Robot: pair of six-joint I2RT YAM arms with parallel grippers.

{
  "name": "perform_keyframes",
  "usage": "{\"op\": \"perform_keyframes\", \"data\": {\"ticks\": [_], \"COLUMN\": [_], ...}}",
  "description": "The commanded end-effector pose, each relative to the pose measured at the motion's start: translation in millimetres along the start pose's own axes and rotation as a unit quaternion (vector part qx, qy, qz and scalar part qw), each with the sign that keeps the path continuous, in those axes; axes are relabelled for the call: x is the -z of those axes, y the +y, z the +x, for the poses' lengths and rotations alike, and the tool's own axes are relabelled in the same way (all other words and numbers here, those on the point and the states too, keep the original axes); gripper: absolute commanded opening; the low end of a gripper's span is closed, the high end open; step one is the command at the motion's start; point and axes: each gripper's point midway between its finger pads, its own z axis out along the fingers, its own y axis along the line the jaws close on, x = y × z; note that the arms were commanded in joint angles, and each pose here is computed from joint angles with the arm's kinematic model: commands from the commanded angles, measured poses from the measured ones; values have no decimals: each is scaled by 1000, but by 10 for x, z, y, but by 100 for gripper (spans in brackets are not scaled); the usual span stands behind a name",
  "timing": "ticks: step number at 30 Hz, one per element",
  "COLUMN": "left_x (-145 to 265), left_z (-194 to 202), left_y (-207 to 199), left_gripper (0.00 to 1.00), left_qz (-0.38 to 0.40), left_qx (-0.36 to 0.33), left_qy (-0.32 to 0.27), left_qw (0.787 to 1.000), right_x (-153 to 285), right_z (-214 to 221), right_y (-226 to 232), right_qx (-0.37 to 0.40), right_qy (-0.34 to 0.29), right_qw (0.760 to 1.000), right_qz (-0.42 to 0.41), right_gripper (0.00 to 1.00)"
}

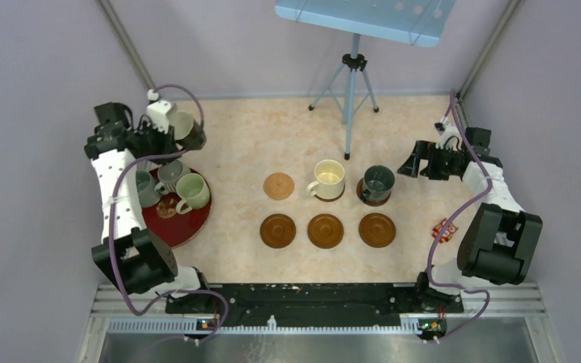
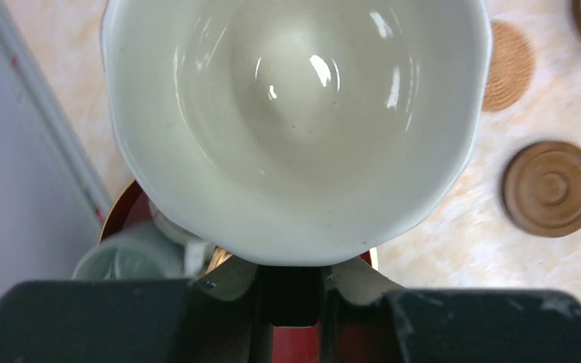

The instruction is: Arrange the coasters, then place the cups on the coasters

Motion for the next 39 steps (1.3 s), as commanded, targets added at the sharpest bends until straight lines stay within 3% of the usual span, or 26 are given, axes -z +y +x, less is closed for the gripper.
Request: {"op": "perform_keyframes", "data": {"ticks": [1,5,13,23,32,39], "left_x": [46,-166,-475,-674,-789,-1042], "left_z": [-880,-1222,-1524,-1273,-828,-298], "left_y": [-596,-1328,-2656,-4416,-5247,-5493], "left_gripper": [0,0,0,0,0,0], "left_qz": [25,73,151,233,206,206], "left_qx": [-56,-84,-134,-219,-212,-179], "left_qy": [-100,-109,-110,-99,-106,-44], "left_qw": [993,988,973,942,949,961], "right_x": [48,75,201,301,340,397], "right_z": [-252,-272,-324,-259,-266,-301], "right_y": [32,-10,-227,-463,-531,-581], "right_qx": [17,16,-11,-25,-39,-54], "right_qy": [-29,-32,-52,-61,-66,-72], "right_qw": [999,999,998,995,993,991], "right_qz": [3,15,39,79,86,99], "right_gripper": [99,99,99,99,99,99]}}
